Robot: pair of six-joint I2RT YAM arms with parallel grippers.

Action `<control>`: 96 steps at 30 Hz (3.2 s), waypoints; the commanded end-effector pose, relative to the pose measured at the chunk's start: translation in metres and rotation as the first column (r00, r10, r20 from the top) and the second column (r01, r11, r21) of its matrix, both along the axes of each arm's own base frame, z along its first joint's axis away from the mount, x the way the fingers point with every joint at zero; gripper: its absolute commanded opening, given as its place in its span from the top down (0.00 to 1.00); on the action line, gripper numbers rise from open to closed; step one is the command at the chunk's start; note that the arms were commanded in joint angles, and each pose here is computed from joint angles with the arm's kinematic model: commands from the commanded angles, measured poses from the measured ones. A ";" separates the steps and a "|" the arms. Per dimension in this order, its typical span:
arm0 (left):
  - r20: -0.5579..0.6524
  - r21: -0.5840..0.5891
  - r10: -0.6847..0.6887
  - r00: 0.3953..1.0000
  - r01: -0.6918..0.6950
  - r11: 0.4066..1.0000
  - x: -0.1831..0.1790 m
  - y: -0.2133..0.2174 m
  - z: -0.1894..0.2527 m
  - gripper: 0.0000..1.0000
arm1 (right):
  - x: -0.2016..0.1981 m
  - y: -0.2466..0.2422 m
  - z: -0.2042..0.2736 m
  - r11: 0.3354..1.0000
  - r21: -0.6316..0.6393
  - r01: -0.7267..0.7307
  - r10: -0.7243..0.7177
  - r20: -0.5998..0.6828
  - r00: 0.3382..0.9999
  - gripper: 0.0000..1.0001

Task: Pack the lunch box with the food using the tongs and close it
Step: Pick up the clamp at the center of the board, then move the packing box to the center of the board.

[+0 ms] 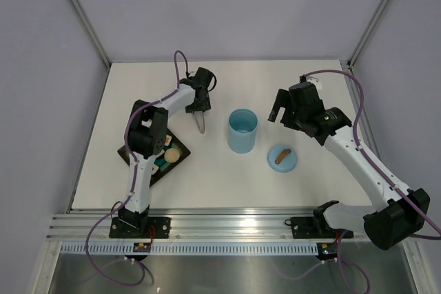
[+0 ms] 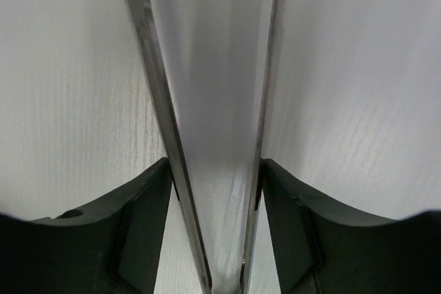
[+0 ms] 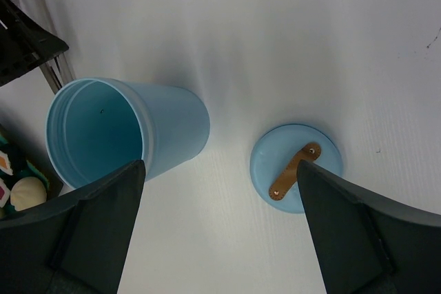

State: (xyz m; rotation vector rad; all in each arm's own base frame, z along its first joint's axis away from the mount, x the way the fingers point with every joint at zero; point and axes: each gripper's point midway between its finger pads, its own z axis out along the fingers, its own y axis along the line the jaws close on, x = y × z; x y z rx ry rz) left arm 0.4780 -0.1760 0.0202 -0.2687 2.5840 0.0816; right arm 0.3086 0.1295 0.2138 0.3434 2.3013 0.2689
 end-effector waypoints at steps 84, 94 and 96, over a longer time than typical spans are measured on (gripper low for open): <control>-0.029 -0.042 -0.090 0.996 0.089 0.995 -0.235 0.094 0.159 0.52 | 0.051 0.059 -0.033 0.990 0.065 -0.125 0.127 -0.021 0.992 0.14; -0.082 -0.030 -0.173 0.981 0.171 0.985 -0.236 0.098 0.142 0.46 | 0.042 0.052 -0.030 0.992 0.051 -0.115 0.116 -0.021 0.993 0.13; -0.083 -0.036 -0.172 0.982 0.169 0.985 -0.236 0.098 0.139 0.46 | 0.043 0.052 -0.030 0.992 0.052 -0.116 0.118 -0.021 0.993 0.13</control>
